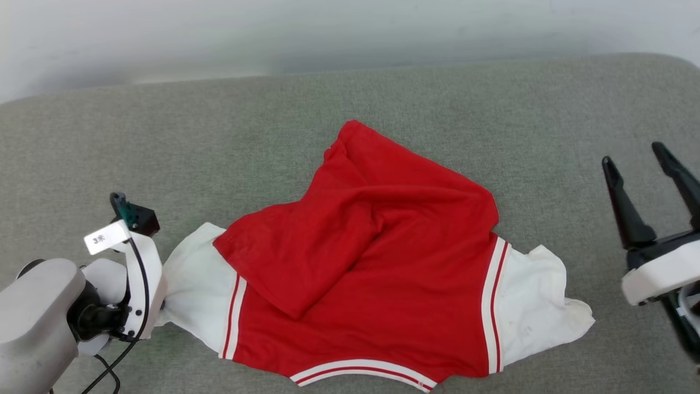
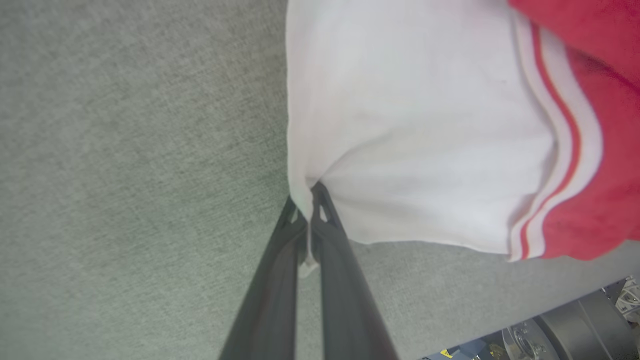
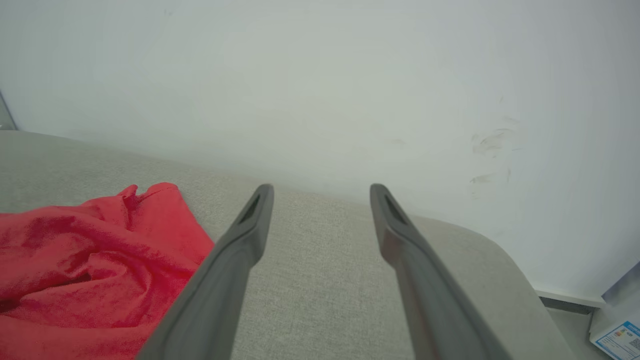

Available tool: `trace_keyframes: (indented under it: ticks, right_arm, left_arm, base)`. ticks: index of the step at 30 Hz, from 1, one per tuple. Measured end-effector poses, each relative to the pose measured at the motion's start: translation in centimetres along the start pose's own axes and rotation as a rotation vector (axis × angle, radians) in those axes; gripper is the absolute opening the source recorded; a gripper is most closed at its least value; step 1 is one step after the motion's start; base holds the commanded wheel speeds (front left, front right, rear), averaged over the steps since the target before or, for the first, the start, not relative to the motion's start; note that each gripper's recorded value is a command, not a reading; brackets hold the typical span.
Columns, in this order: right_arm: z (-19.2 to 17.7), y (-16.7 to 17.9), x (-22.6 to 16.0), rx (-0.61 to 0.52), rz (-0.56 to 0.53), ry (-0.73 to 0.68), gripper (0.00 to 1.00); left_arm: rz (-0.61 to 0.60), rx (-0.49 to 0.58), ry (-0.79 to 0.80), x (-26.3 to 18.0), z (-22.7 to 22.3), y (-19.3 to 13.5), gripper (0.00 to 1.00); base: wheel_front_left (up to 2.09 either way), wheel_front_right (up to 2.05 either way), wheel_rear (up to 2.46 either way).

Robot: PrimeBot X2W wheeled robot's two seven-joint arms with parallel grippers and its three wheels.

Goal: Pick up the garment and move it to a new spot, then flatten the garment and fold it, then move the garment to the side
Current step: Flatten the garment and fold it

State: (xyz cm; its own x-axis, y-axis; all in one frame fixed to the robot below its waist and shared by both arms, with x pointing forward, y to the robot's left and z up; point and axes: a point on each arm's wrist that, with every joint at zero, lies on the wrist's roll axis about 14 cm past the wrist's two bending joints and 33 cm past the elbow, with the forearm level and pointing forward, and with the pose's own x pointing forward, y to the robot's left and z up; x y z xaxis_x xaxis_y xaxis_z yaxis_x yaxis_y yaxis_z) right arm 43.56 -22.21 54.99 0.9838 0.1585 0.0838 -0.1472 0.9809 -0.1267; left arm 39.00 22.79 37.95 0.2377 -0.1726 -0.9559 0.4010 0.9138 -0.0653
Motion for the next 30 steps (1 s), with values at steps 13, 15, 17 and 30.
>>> trace_keyframes:
  ticks: [13, 15, 17, 30]
  right_arm:
    - [-1.2, 0.0, -1.9, -0.104, 0.212, 0.615, 1.00]
    - [-3.1, 0.4, -3.5, -0.079, 0.251, 0.782, 1.00]
    - [-4.7, 1.0, -4.8, -0.034, 0.287, 0.917, 1.00]
    - [-14.0, 5.0, -7.9, 0.071, 0.376, 1.292, 1.00]
  left_arm:
    - [0.009, 0.066, -0.211, -4.3, 1.8, -1.1, 0.00]
    - [0.008, 0.073, -0.224, -4.5, 1.9, -1.3, 0.00]
    - [0.002, 0.083, -0.227, -4.4, 2.0, -1.6, 0.00]
    - [-0.014, 0.085, -0.226, -3.3, 2.7, -1.9, 0.00]
  base:
    - [0.00, 0.00, 0.00]
    - [0.00, 0.00, 0.00]
    - [0.00, 0.00, 0.00]
    - [0.00, 0.00, 0.00]
